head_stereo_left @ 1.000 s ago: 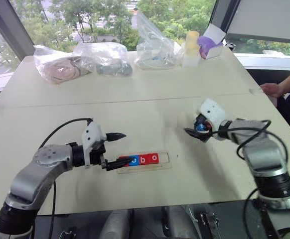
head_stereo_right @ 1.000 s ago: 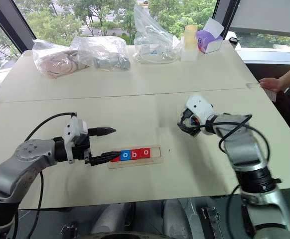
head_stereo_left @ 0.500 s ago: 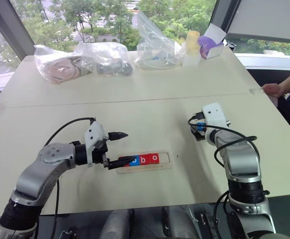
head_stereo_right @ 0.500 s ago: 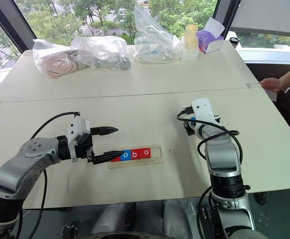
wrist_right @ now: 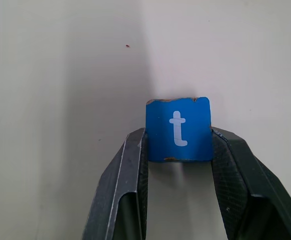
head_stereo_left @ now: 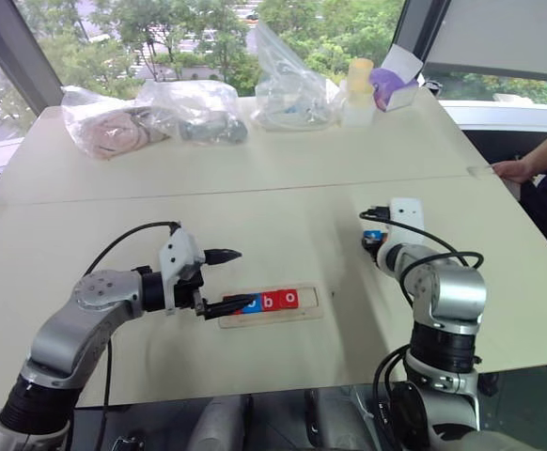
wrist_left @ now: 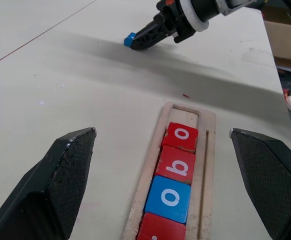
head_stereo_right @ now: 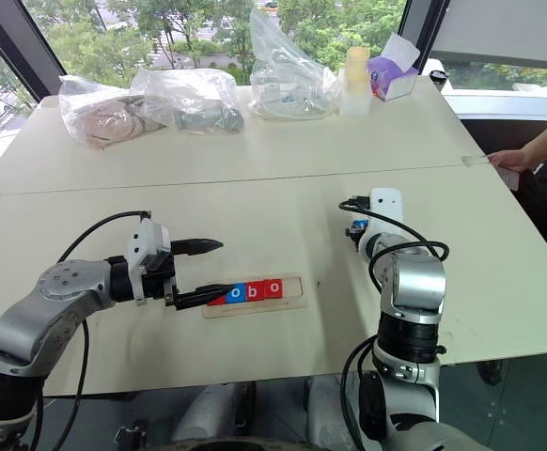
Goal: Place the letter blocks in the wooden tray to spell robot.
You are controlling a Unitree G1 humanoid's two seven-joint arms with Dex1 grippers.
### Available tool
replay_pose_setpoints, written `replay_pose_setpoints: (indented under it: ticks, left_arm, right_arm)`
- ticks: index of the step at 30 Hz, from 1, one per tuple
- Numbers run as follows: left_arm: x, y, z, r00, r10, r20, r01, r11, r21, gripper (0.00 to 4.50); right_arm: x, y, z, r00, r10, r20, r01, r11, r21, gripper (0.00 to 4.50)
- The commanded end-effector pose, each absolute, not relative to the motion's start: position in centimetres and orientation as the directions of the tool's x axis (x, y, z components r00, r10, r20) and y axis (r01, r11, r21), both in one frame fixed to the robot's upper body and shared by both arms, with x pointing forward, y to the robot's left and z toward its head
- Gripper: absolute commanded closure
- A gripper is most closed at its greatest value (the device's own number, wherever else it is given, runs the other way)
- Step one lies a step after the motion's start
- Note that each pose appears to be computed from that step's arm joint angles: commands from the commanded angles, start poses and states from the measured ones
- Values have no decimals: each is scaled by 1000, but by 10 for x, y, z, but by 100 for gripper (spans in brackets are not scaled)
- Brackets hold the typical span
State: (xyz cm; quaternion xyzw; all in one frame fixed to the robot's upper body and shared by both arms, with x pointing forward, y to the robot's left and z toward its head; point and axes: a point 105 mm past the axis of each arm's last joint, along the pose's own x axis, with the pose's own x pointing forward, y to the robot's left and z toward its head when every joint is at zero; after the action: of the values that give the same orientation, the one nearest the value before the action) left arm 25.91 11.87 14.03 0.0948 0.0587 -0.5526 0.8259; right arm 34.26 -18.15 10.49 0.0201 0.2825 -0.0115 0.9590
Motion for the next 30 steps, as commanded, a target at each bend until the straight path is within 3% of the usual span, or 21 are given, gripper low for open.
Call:
replay_pose_setpoints:
  ticks: [1,7,16,21,23,27,30]
  left_arm:
    - [257,118,146,377,-906,-193,925,360,120,0]
    - [257,116,144,362,-911,-195,932,347,109,0]
    - [258,116,144,346,-915,-205,938,331,107,0]
    - [261,116,146,348,-915,-205,937,331,113,0]
    - [262,116,147,351,-914,-204,936,333,117,0]
    - [264,115,148,350,-915,-202,936,330,123,0]
    - [265,115,149,350,-915,-201,935,329,131,0]
  right_arm:
    - [318,-171,106,814,64,-578,-52,998,37,335]
    - [262,-162,89,780,199,-593,-197,978,69,335]
    - [248,-159,89,787,211,-580,-199,976,85,335]
    - [255,-160,100,789,236,-567,-257,966,44,98]
    - [255,-155,109,749,328,-576,-383,923,28,6]
    - [259,-161,134,658,412,-630,-575,816,-68,6]
    - [259,-164,147,572,499,-652,-737,661,-140,6]
